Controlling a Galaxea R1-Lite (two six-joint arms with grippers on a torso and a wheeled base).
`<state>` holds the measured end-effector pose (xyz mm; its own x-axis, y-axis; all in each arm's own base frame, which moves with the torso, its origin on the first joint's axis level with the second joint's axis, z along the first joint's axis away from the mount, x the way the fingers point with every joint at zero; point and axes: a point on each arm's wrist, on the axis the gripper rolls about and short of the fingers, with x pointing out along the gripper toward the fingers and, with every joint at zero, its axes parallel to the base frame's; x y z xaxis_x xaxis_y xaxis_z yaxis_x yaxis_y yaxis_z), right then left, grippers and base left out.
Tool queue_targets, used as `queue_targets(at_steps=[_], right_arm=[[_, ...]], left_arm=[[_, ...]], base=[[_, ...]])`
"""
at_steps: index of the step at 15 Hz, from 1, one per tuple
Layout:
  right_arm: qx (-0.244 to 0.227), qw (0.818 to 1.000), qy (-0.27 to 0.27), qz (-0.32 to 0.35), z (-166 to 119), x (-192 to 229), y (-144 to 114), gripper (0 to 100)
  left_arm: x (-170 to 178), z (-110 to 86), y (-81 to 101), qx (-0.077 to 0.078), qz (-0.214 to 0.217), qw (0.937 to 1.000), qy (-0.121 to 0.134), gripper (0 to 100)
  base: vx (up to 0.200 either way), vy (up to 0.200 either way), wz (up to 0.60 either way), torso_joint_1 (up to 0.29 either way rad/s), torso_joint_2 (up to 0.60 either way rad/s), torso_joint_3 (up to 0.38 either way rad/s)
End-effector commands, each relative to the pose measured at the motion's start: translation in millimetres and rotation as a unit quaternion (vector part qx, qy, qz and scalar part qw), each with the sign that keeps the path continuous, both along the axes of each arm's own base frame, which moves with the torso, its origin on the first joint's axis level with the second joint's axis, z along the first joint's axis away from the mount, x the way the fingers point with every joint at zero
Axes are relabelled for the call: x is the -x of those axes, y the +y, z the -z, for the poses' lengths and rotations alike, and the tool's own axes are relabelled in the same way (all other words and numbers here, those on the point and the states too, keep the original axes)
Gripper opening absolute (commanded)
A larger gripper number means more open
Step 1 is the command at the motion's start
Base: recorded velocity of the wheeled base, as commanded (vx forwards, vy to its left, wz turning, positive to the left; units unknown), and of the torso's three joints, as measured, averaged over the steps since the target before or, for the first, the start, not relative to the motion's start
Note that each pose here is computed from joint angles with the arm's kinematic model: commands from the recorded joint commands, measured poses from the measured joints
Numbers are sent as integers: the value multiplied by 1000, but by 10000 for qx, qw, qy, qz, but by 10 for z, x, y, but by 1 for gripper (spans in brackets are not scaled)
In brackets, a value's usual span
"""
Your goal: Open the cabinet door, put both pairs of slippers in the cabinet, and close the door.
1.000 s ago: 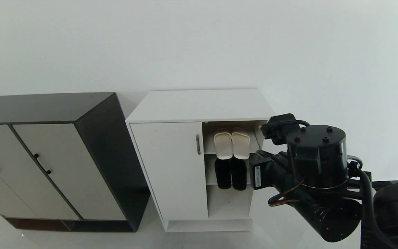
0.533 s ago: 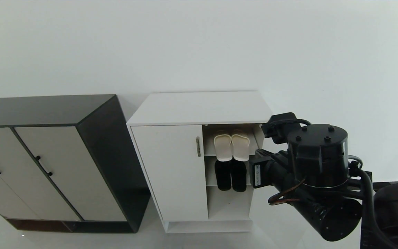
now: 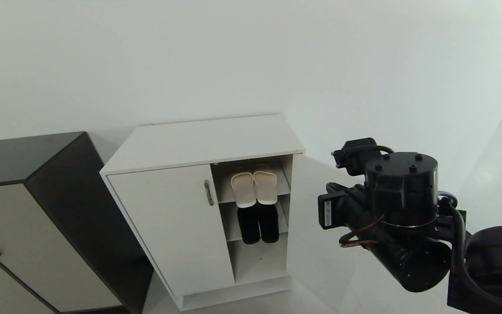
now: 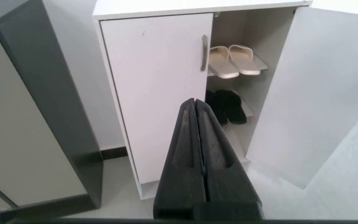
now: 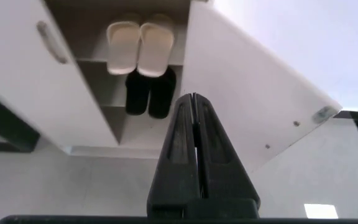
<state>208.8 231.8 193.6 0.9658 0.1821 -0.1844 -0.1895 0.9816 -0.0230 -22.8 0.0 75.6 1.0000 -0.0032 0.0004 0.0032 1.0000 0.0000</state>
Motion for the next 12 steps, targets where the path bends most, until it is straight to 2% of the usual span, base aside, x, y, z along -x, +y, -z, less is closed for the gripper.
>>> queue_targets(at_steps=[1, 4, 6, 7, 10, 12], right_arm=[[94, 9996, -7, 275, 26, -140, -74, 0], [-46, 9975, -115, 692, -97, -381, -213, 0], [16, 9945, 1, 1045, -139, -616, -336, 0], [-104, 9929, 27, 1183, -142, -769, -380, 0], [-226, 9910, 32, 1321, -142, -1006, -483, 0], [-193, 9899, 72, 1406, -78, -1093, -507, 0]], left_arm=[[-1, -1, 0, 0, -1, 10000, 2, 0], [0, -1, 1, -8, -1, 10000, -6, 0], [-1, -1, 0, -8, 7, 10000, 2, 0], [-1, -1, 0, -23, 7, 10000, 2, 0], [-1, -1, 0, -23, 7, 10000, 2, 0], [-1, -1, 0, -23, 15, 10000, 2, 0]], base=[[0, 0, 0, 0, 0, 0], [0, 0, 0, 0, 0, 0], [0, 0, 0, 0, 0, 0], [0, 0, 0, 0, 0, 0], [0, 0, 0, 0, 0, 0], [-200, 0, 0, 5, 0, 5]])
